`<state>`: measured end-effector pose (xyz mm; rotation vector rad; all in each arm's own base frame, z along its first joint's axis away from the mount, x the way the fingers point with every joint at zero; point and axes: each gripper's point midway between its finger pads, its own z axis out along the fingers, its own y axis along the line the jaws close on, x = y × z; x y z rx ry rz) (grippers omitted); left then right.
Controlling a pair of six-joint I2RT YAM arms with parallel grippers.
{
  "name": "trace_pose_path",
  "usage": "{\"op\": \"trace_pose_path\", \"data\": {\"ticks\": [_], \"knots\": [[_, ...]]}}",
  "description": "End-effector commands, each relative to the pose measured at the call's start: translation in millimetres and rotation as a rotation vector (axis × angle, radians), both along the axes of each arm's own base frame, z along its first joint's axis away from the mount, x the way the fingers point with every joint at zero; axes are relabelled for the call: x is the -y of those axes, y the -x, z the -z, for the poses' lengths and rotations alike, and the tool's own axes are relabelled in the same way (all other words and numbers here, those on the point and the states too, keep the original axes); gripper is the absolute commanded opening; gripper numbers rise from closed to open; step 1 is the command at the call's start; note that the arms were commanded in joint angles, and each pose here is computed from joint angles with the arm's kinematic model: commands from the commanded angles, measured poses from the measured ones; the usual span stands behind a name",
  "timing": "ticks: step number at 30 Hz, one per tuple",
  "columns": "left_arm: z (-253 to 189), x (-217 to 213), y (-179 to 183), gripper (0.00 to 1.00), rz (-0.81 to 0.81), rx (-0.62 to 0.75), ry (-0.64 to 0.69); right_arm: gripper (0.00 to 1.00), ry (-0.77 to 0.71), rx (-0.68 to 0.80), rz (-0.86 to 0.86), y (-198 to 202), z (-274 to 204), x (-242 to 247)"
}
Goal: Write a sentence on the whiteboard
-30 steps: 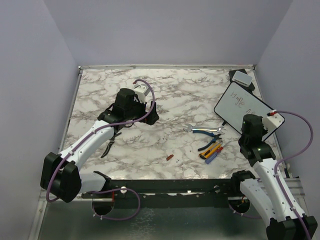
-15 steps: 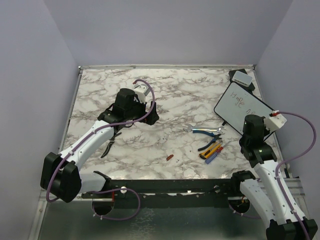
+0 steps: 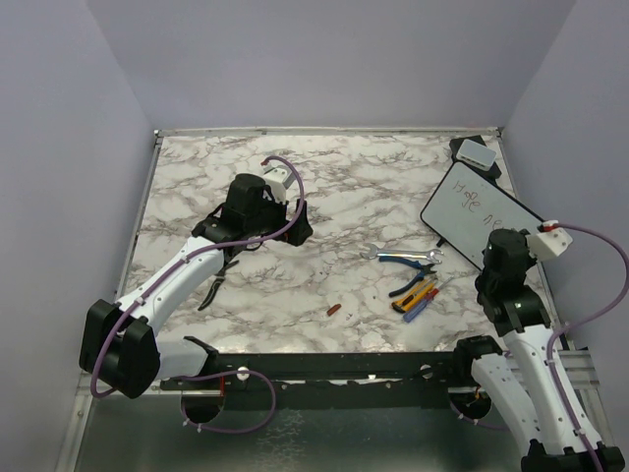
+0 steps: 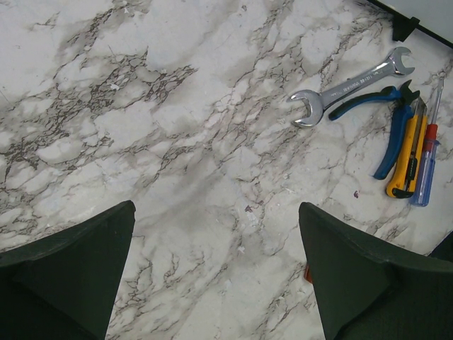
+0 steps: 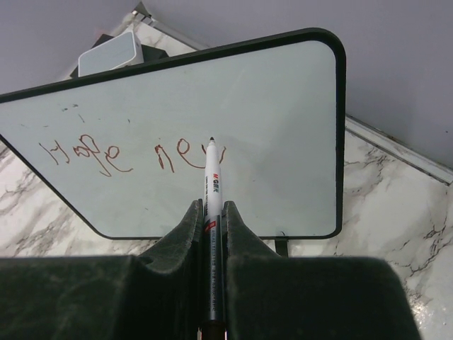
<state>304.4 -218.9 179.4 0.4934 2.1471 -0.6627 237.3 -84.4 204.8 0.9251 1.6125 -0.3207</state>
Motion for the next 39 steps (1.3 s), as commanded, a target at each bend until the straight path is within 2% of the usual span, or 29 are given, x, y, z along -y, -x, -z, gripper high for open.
{"op": "trace_pose_path", "data": {"ticks": [1,39], "knots": [[-2.7,1.2,1.6,0.99,0.007,0.018,0.011,0.0,-0.009,-0.008,-0.011,4.1,-0.4,-0.5],[-1.4,3.2,2.6,0.99,0.014,0.016,0.01,0.0,0.029,-0.097,0.149,13.3,21.9,18.8]]}}
